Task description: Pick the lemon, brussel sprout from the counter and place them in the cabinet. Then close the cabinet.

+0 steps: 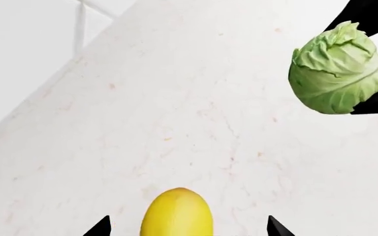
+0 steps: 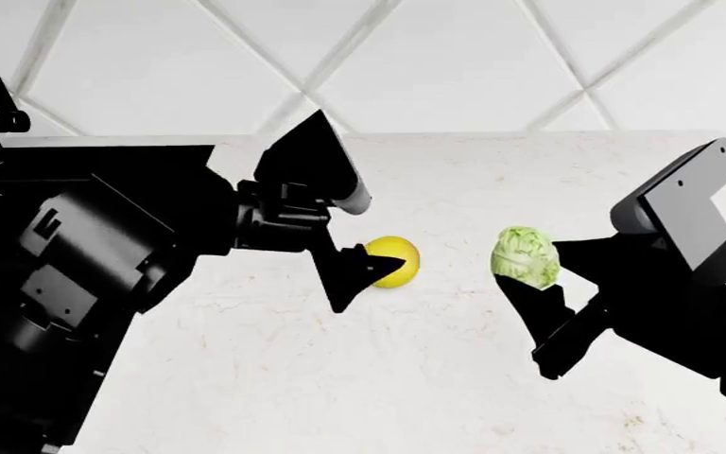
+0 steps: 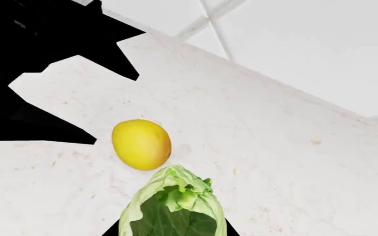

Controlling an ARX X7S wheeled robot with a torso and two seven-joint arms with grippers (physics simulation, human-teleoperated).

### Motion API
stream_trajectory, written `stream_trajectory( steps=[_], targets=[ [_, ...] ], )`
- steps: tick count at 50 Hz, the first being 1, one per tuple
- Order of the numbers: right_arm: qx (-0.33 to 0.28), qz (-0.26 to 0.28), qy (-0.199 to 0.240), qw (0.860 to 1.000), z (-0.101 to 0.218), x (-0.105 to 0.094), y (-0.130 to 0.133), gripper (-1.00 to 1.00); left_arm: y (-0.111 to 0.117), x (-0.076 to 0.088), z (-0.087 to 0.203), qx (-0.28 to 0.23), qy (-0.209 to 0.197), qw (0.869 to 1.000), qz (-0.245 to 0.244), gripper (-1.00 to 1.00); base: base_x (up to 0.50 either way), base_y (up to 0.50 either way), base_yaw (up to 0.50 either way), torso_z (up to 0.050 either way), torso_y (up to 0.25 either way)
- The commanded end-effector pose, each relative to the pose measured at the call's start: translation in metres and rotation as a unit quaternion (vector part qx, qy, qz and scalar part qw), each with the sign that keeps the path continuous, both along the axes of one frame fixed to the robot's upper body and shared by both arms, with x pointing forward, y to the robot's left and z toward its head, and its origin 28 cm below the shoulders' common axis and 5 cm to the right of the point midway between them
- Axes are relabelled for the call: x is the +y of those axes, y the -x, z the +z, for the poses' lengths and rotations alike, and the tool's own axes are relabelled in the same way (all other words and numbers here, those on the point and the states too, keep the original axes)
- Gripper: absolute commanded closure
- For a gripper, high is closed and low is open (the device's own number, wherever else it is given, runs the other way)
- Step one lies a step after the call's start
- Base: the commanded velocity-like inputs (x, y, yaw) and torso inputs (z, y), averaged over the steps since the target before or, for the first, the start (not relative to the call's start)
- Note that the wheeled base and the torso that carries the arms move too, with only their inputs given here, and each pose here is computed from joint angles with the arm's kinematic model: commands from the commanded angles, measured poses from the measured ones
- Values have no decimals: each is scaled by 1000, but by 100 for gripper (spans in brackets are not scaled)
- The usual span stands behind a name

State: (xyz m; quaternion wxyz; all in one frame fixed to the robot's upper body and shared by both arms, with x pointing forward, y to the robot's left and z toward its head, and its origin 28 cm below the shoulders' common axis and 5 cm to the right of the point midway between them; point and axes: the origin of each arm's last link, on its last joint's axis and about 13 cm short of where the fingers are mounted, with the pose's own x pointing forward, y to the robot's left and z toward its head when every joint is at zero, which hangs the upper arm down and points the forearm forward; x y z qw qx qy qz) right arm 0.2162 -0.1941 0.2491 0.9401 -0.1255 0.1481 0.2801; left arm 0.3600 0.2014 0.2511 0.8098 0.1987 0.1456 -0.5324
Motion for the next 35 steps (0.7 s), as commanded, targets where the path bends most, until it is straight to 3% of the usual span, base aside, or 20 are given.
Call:
stream_trajectory(
  steps=[1,35],
  targets=[
    [-5,-1,1,1000,1,-1,-1,100,-4,-2,-3,4,-6,1000,2,-100,0,0,0,0,0],
    [-6,4,-1,1000,-1,3,-4,100,-27,-16,-28,26,-1,999,23,-100,0,0,0,0,0]
  ],
)
